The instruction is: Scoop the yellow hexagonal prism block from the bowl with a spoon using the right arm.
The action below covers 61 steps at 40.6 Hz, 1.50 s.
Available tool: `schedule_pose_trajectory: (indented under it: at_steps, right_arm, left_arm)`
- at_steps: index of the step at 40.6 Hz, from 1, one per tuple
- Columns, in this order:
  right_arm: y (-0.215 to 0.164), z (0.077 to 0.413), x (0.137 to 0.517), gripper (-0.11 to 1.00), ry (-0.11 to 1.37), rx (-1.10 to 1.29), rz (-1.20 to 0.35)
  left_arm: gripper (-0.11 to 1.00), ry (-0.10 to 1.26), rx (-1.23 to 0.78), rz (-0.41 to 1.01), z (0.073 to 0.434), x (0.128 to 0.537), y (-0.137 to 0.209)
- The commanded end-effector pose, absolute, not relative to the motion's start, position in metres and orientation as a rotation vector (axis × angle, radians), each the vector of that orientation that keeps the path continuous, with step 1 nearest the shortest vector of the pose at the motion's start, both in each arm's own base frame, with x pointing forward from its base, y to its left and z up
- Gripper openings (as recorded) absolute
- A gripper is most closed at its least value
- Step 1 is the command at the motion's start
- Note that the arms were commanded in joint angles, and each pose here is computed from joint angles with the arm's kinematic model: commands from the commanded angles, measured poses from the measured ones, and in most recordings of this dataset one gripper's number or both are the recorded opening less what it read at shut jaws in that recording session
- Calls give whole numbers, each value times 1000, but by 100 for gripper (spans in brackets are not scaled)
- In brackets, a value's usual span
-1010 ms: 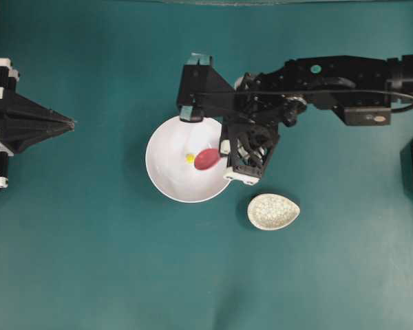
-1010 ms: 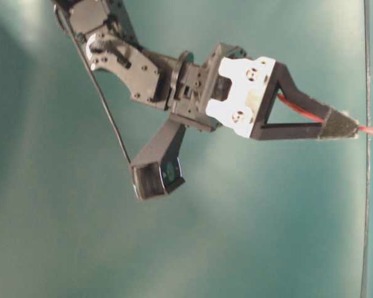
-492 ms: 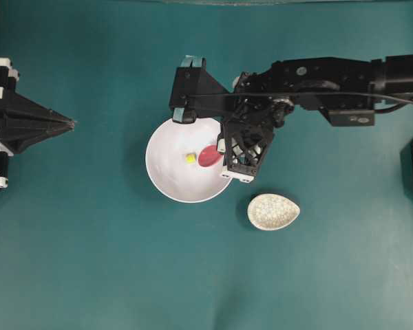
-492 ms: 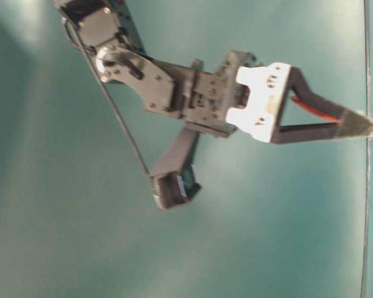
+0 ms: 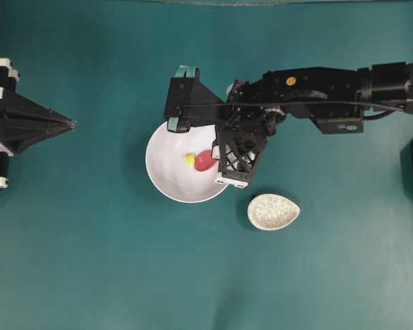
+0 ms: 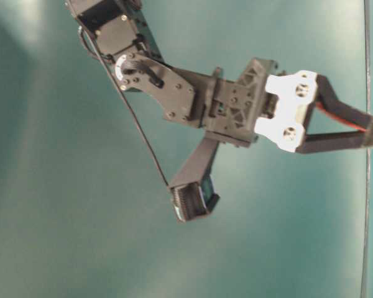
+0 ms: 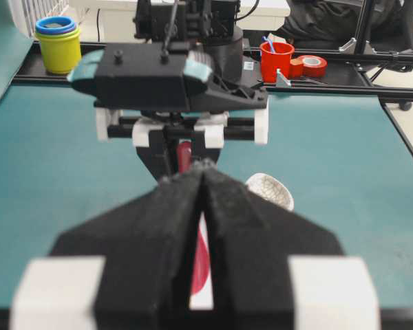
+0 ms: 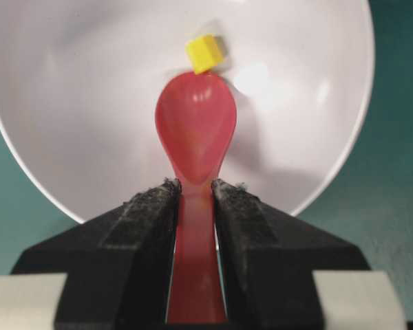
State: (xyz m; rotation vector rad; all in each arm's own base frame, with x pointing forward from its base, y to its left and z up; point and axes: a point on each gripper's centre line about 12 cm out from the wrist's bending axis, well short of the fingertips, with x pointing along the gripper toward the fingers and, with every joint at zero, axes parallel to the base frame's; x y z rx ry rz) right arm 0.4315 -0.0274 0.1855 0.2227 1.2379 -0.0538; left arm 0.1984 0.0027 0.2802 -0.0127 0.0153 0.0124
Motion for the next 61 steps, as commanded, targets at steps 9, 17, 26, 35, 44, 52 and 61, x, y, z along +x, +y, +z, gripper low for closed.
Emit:
schedule_pose_trajectory:
  at_steps: [9,17,26,35,44,52,61]
  right_arm:
    - [-28,201,442,24,1136,216,-56]
    - [-29,201,446,24,1102,213,-58]
    - [-29,200,450,24,1064,214,-61]
    - [-25,197,452,24,1066,210,-55]
    - [-24,192,454,24,1069,212,-54]
    - [-22,189,456,24,1060,212,-52]
    - [-21,185,454,24,1062,217,-53]
  left_arm:
    - [0,-5,-10,13,288,201,3]
    - [0,-6,-10,13,288,200,3]
    - [0,-5,-10,13,288,201,3]
    - [0,-6,-10,13,288,200,3]
    - [0,-6,-10,13,288,200,3]
    - [0,-8,-11,13,289,201,3]
    - [0,-8,-13,13,289,201,3]
